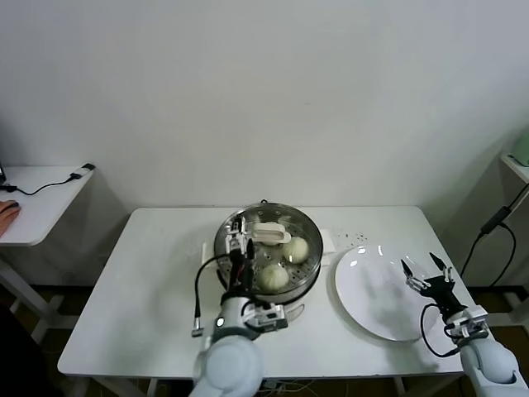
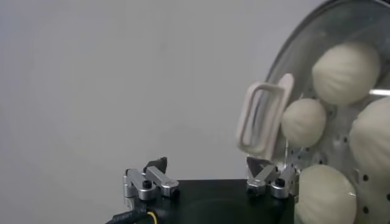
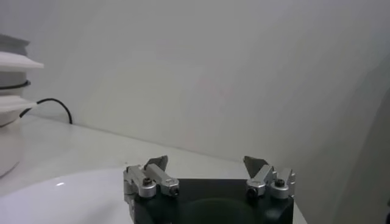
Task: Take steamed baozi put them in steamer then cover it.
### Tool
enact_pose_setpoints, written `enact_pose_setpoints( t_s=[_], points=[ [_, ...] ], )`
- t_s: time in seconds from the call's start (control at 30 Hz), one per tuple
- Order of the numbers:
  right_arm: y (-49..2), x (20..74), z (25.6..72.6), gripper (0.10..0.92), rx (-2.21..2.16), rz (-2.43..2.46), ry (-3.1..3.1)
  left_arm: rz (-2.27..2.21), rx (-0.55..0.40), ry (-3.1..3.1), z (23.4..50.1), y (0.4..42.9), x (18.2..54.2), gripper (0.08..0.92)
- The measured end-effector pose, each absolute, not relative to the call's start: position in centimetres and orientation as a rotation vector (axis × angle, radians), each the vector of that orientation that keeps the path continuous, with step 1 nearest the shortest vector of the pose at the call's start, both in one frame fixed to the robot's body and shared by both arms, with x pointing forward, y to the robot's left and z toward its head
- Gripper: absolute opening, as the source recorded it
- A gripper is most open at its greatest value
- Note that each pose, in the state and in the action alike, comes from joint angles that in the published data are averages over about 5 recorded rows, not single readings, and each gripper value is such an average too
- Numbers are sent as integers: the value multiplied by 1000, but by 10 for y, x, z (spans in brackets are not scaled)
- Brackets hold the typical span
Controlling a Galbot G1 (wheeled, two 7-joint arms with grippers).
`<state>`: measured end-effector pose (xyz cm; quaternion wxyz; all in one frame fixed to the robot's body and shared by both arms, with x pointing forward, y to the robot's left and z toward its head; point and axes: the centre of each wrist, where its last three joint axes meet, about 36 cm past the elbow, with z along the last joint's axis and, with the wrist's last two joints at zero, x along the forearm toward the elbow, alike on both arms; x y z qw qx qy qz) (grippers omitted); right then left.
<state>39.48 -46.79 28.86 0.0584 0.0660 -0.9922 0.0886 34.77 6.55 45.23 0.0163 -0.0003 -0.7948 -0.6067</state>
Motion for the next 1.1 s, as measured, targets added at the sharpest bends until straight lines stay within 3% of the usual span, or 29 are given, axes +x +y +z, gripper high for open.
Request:
enact_pose_setpoints(
  t_s=[0.43,0.77,1.1],
  points=[
    [-442,394,295,823,217,250,-3028,-1407,-47,-2858,449,169,332,823],
    [-419,389,300,823,248,220,-3050,-804,82,-3049,419,239,330,823],
    [-405,375,309,823,273,173,-3072,-450,171,-3061,381,269,324,823]
  ],
)
